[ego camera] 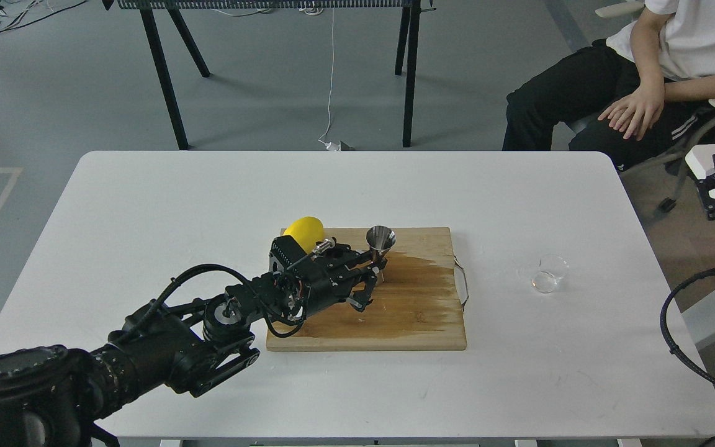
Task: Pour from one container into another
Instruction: 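Lower the jigger onto the board center and open the left gripper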
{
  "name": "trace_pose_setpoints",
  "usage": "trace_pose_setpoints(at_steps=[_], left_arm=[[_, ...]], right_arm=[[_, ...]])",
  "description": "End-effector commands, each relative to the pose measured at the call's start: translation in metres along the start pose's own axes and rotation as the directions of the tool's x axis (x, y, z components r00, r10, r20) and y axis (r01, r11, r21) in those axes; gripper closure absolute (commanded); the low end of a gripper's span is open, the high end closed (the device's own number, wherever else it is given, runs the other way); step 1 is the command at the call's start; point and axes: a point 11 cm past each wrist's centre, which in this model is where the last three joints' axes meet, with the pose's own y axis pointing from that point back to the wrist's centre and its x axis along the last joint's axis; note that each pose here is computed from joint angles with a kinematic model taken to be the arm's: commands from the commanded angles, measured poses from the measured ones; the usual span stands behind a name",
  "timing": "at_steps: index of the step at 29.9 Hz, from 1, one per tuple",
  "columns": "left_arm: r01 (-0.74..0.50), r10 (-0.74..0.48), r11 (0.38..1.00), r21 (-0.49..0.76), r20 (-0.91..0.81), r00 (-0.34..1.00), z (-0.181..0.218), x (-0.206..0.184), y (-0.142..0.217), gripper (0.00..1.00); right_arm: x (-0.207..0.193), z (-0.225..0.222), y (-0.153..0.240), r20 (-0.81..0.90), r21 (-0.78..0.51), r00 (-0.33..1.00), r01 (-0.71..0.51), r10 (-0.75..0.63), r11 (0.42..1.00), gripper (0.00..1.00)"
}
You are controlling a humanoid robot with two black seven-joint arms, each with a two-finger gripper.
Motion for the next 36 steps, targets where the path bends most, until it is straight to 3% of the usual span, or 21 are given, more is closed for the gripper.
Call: trace_pose_setpoints(at_steps=[1, 12, 16, 21, 25, 31, 36], left_arm=[[-0.008, 0.008, 1.000, 0.001, 0.004, 1.000, -0.001, 0.001, 0.001, 0.76], [-0.011, 0.011, 1.000, -0.003, -0.001, 1.000, 0.001, 0.001, 0.001, 0.65], [-0.011, 0.011, 1.000, -0.003, -0.002, 1.000, 0.001, 0.001, 0.001, 0.47], [-0.028, 0.028, 1.000, -0.006, 0.001, 1.000, 0.001, 0.001, 0.003, 0.40], [-0.031, 0.031, 0.999, -0.018, 0.005, 1.000, -0.001, 0.002, 0.009, 0.24], [-0.010, 0.010, 1.000, -0.020, -0.007, 1.000, -0.010, -0.007, 0.034, 0.19], [0.001, -0.001, 1.000, -0.026, -0.012, 1.000, -0.022, -0.014, 0.076, 0.18]], right_arm=[[0.000, 0.000, 0.000, 0.000, 0.002, 1.000, 0.000, 0.000, 1.000, 0.00], [0.000, 0.000, 0.000, 0.000, 0.002, 1.000, 0.000, 0.000, 1.000, 0.00], [0.001, 0.000, 0.000, -0.002, 0.002, 1.000, -0.001, 0.001, 1.000, 0.00], [0.001, 0.000, 0.000, -0.001, 0.002, 1.000, -0.001, 0.001, 1.000, 0.00], [0.001, 0.000, 0.000, -0.001, 0.002, 1.000, -0.001, 0.001, 1.000, 0.00], [0.002, 0.000, 0.001, -0.002, -0.001, 1.000, -0.004, 0.004, 1.000, 0.00], [0.002, -0.012, 0.001, -0.021, 0.013, 1.000, -0.003, 0.003, 1.000, 0.00]])
